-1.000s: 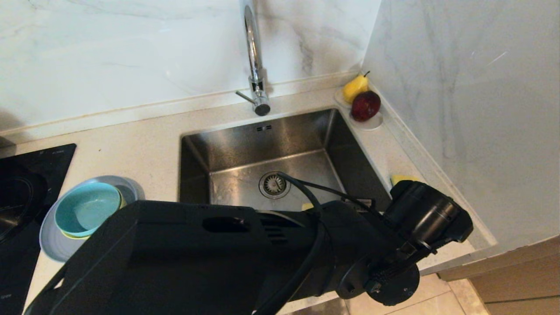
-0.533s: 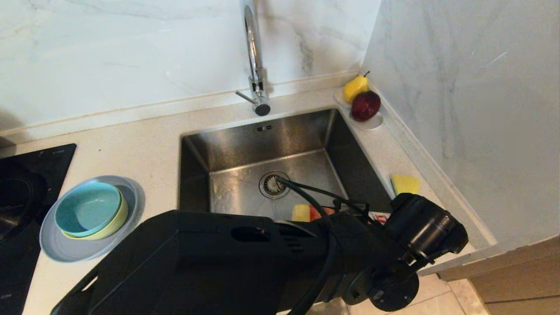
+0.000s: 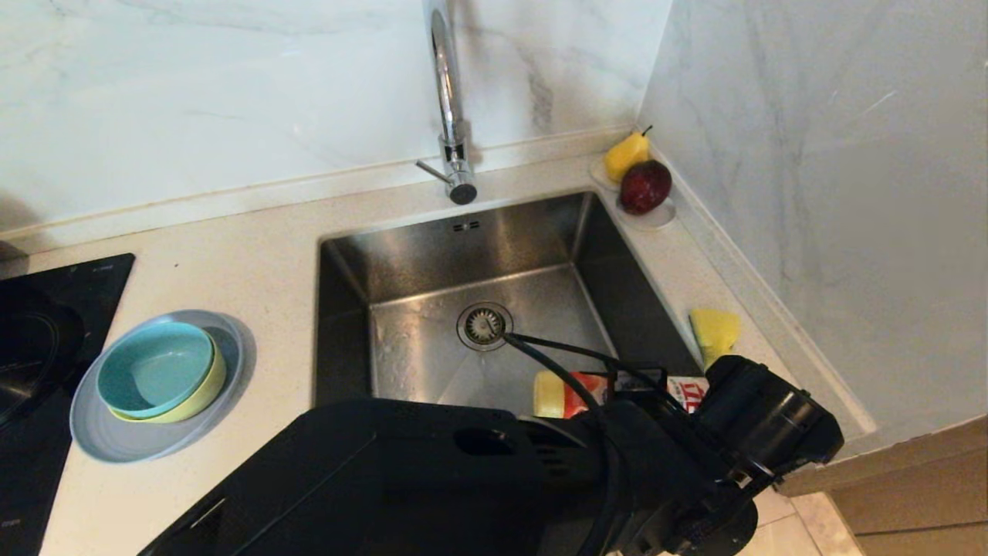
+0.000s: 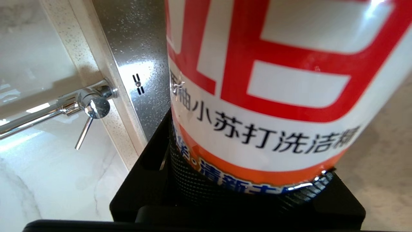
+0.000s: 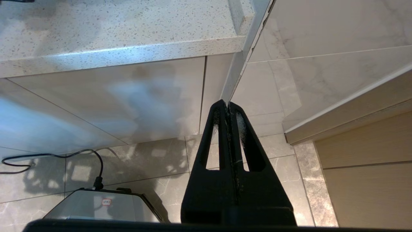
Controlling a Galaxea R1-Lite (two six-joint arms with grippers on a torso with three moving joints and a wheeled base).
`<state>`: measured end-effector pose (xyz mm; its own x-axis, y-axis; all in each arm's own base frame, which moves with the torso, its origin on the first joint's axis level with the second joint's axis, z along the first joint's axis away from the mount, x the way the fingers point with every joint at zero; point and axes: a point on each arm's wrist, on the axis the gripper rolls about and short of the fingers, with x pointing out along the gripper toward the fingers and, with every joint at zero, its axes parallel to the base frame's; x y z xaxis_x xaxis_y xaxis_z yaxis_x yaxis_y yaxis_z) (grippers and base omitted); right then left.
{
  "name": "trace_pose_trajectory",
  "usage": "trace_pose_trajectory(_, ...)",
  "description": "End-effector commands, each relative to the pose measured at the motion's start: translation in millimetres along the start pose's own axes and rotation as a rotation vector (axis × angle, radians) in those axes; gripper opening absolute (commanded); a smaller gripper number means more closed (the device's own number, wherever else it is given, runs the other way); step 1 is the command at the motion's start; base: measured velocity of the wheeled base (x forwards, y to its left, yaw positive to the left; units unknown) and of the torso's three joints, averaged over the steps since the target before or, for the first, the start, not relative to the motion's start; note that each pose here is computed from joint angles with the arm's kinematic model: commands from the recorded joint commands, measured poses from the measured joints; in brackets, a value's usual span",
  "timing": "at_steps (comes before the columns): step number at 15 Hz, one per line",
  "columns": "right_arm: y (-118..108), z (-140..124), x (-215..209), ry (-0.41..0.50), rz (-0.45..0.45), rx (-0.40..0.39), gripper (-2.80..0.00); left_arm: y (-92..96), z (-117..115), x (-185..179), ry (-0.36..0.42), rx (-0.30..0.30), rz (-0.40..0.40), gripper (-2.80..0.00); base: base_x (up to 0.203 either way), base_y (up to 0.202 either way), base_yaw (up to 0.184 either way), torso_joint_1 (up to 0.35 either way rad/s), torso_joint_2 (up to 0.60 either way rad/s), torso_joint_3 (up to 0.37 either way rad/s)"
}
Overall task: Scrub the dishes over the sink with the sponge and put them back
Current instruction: Squeeze it onto the sponge
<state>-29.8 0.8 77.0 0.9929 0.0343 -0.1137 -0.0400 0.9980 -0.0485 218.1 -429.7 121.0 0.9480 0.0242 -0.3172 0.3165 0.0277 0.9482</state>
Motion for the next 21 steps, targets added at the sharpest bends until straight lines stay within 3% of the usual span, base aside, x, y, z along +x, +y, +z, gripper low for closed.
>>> trace_pose_trajectory(1,0,0,0,-0.001,0.001,-0.001,-2.8,-5.6,2,0,0.014,0.012,0.01,-2.8,0.0,0.0,0.0,0.0,0.0,0.0)
trace_pose_trajectory(12,0,0,0,0.0,-0.001,-0.001,-2.8,-16.3,5,1,0.064,0.037,0.045,-2.8,0.0,0.0,0.0,0.0,0.0,0.0)
trace_pose_trajectory(16,0,0,0,0.0,-0.001,-0.001,-2.8,-23.8,11,4,0.055,0.007,0.059,-2.8,0.0,0.0,0.0,0.0,0.0,0.0)
trace_pose_trajectory(21,0,0,0,-0.001,0.0,-0.001,-2.8,-17.5,15,6,0.037,-0.077,0.091,-2.8,0.0,0.0,0.0,0.0,0.0,0.0)
